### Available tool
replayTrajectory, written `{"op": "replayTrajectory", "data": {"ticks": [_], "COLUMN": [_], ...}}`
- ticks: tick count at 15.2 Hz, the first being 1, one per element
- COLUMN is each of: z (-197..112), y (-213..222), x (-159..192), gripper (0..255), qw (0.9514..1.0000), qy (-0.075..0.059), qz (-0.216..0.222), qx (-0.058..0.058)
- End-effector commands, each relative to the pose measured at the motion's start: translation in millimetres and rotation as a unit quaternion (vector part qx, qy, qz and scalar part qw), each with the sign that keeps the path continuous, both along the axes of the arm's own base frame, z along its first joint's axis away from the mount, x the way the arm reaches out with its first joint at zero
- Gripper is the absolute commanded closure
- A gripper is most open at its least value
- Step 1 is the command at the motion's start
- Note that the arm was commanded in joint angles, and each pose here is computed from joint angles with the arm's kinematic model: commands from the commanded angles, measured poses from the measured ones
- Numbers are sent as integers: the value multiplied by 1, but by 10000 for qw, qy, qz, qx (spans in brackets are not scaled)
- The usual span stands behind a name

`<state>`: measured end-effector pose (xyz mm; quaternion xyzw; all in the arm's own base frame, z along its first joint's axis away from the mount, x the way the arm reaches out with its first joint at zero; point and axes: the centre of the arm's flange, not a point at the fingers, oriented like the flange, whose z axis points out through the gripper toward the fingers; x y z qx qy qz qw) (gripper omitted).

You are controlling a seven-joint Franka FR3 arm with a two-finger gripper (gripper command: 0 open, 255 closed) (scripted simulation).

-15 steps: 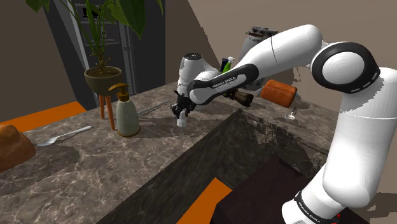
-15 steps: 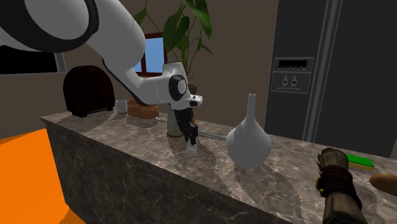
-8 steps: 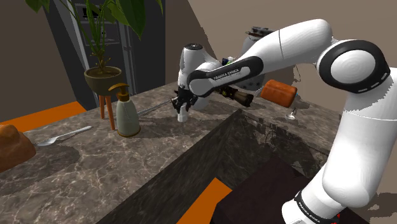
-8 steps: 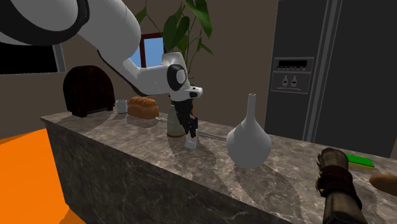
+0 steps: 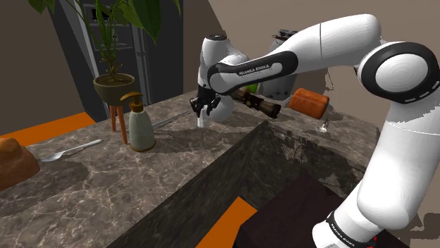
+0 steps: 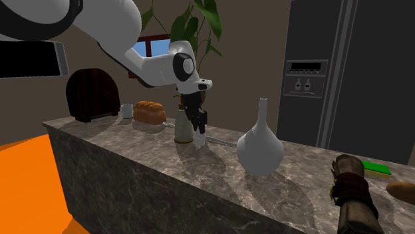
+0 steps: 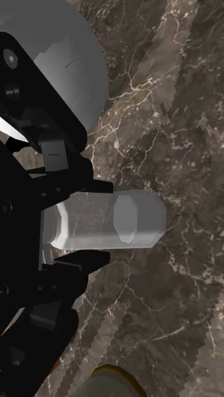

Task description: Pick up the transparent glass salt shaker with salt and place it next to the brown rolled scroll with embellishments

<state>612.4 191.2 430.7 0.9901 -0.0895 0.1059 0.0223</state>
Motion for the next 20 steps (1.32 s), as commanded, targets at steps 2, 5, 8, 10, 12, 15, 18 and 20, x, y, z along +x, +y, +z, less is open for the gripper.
{"op": "replayTrajectory", "data": {"ticks": [2,5,8,10,12,15,18,20], "z": [16,32,47,58,69,84,85,85], "y": [1,1,1,1,1,1,-26,-52], "x": [-1,-1,-1,-1,-1,-1,-5,-9], "gripper": [255,255,255,255,255,255,255,255], "qw": [10000,10000,10000,10000,10000,10000,10000,10000], "qy": [3,3,3,3,3,3,3,3], "qz": [0,0,0,0,0,0,0,0], "qx": [0,0,0,0,0,0,0,0]}}
